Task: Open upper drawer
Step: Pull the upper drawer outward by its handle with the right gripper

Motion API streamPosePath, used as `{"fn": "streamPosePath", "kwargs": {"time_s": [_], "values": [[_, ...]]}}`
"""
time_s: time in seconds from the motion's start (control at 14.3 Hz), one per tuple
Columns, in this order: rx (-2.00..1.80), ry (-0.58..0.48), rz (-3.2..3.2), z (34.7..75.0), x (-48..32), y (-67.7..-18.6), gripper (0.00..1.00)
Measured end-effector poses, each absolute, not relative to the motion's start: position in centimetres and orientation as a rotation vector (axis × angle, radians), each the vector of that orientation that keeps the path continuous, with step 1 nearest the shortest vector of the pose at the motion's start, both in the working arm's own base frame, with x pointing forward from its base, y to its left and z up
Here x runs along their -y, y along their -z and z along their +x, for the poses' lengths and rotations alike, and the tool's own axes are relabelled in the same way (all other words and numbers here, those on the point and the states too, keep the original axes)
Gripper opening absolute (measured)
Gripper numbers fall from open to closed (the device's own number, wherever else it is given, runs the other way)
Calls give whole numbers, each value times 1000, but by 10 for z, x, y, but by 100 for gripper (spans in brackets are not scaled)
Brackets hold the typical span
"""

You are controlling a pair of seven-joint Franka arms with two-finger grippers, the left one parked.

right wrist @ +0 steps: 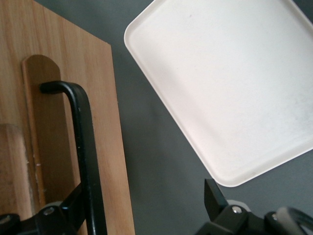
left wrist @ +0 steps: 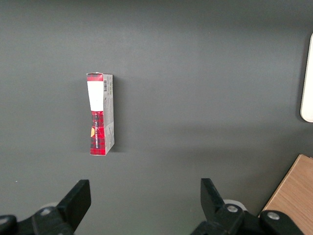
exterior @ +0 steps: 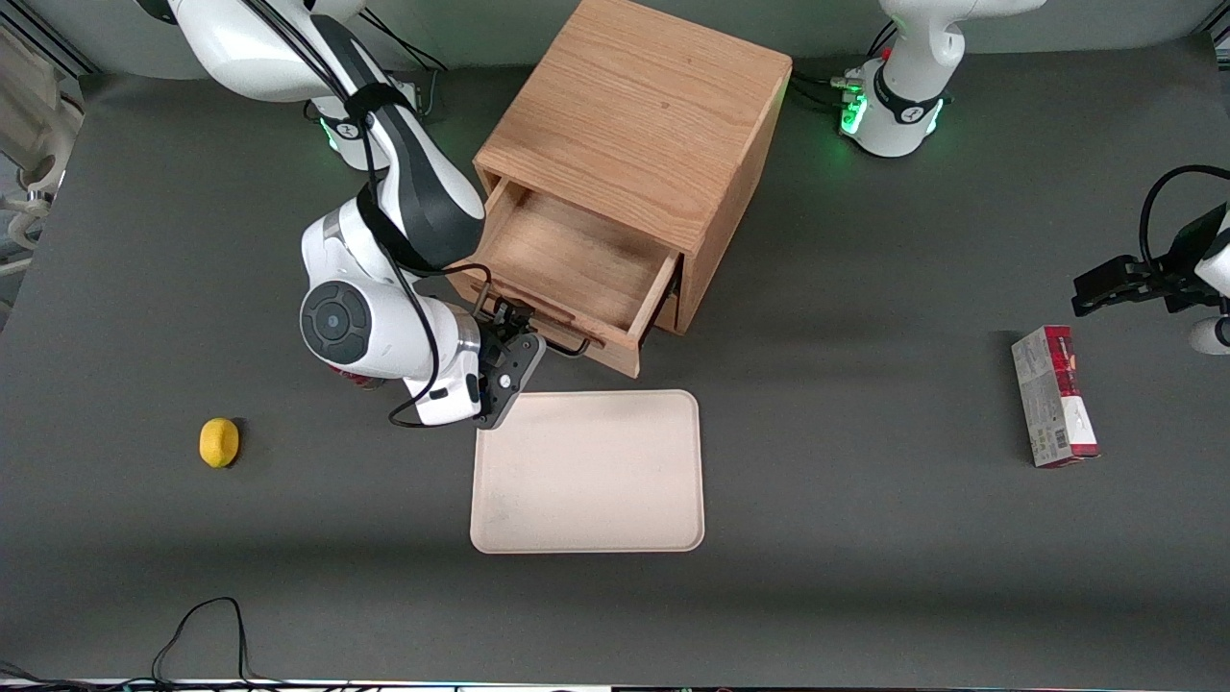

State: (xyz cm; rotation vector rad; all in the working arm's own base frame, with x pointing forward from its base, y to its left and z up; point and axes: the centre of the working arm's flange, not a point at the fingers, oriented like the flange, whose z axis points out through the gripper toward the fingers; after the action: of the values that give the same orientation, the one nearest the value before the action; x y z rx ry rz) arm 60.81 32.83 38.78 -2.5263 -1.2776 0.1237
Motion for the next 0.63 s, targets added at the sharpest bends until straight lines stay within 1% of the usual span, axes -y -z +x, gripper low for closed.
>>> {"fn": "streamPosePath", "kwargs": {"time_s": [0.63], "values": [[1286,-48,-2523,623,-326,-389,100]]}}
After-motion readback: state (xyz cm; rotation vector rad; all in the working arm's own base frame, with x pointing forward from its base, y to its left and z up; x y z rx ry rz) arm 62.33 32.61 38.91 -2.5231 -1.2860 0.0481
